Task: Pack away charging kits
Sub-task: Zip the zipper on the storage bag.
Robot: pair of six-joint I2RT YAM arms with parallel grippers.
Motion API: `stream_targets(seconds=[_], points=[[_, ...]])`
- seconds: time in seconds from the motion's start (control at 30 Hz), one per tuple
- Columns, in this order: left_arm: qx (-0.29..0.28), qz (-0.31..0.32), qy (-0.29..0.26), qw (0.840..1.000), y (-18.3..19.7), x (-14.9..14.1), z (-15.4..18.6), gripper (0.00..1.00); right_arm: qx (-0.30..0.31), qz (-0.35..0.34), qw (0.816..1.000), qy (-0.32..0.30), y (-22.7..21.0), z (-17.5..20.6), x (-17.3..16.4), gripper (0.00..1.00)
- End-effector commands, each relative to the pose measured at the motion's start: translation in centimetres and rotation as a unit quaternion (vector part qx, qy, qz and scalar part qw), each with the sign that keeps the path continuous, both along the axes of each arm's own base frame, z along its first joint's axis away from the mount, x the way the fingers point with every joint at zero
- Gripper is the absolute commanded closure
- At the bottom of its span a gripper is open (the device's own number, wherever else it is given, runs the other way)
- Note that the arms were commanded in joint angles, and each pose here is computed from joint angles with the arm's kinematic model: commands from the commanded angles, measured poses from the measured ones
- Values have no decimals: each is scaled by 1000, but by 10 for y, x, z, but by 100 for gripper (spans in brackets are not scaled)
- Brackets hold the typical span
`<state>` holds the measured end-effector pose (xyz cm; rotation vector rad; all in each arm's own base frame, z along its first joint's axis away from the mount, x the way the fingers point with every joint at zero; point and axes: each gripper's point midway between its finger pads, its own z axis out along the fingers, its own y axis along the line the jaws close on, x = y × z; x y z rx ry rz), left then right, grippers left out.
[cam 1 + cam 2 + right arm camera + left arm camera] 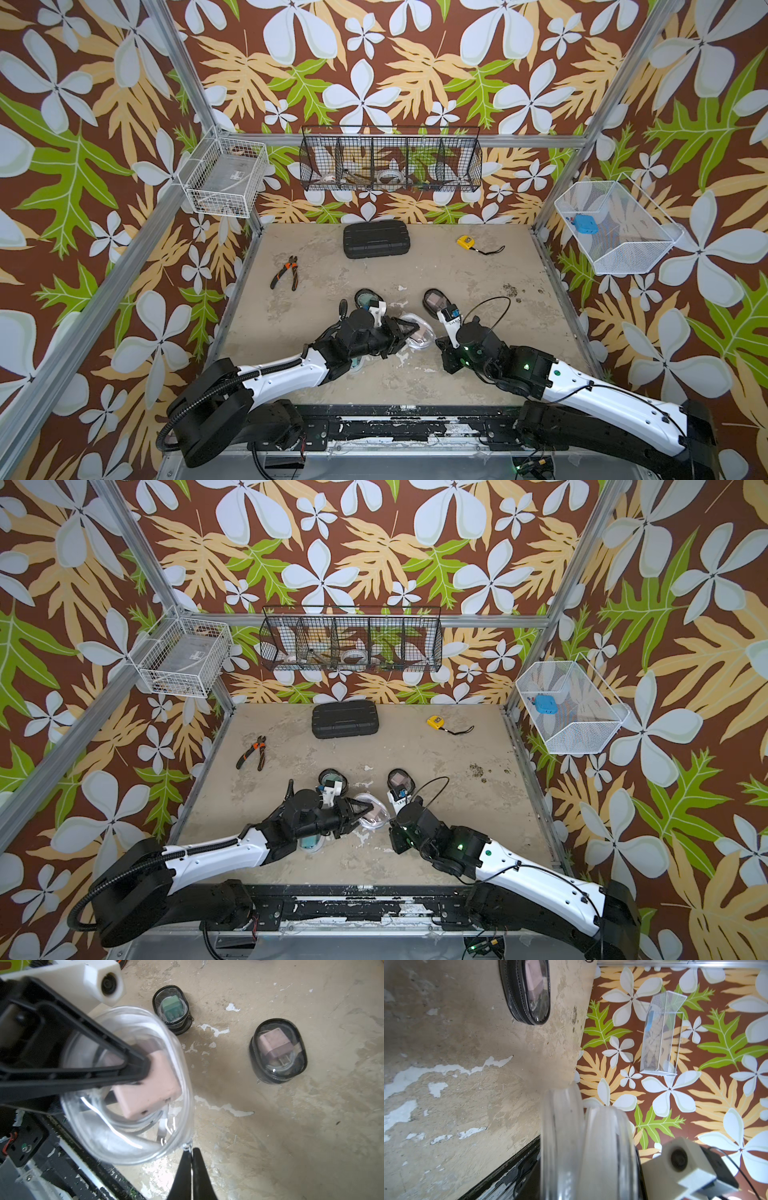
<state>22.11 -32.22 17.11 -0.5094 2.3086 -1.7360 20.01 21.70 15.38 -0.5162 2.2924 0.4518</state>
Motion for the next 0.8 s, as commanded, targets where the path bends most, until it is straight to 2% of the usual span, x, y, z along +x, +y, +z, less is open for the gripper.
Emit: stream_targets(seconds=[0.0, 0.1, 0.23, 0.4, 0.53, 0.7, 0.77], points=[[0, -116, -53, 992, -8, -26, 12, 100, -45, -1, 999, -23, -14, -1, 13, 100], [13, -136, -67, 988, 3, -27, 11, 100, -39, 24, 998, -39, -2, 14, 17, 100], [23, -145, -85, 985, 20, -21, 10, 100, -5, 106, 993, -47, 28, 34, 8, 100], [43, -184, -143, 972, 22, -16, 21, 100, -22, 164, 986, -17, 41, 27, -4, 100], [84, -228, -158, 957, 22, -18, 11, 100, -58, 162, 985, -20, 32, 31, -1, 100], [96, -238, -155, 954, 30, -20, -2, 100, -102, 133, 985, -41, 15, 36, 9, 100], [97, -245, -162, 951, 30, -22, -3, 100, -91, 147, 985, -31, 19, 38, 4, 100]])
